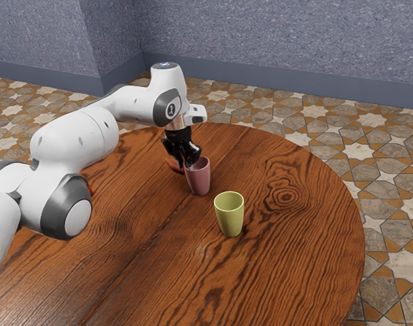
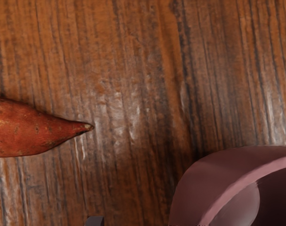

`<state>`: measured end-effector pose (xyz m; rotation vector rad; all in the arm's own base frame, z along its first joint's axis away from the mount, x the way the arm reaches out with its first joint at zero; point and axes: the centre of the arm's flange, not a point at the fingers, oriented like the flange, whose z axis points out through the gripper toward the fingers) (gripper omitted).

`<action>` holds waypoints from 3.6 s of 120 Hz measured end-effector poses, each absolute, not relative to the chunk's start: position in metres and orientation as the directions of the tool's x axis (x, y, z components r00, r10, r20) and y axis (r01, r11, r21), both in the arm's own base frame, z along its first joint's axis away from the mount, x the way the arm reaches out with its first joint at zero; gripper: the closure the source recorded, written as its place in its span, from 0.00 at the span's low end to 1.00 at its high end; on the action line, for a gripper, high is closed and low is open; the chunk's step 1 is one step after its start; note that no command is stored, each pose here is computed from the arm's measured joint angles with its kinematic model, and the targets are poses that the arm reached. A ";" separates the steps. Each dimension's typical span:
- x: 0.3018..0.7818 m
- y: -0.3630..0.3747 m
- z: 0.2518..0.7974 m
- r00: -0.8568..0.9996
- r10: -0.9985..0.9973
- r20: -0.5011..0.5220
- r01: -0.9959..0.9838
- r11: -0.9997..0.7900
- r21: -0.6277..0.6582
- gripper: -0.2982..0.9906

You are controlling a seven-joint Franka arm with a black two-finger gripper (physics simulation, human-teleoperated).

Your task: Place the left cup onto the right cup

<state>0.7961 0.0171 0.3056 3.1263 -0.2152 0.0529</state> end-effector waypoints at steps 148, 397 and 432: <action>0.669 -0.119 0.498 0.969 -0.243 0.041 -0.246 -0.962 0.117 0.84; 0.642 -0.089 0.541 0.992 -0.128 0.022 -0.129 -0.989 0.071 0.24; 0.596 -0.047 0.592 0.988 -0.147 0.053 -0.149 -0.988 0.031 0.23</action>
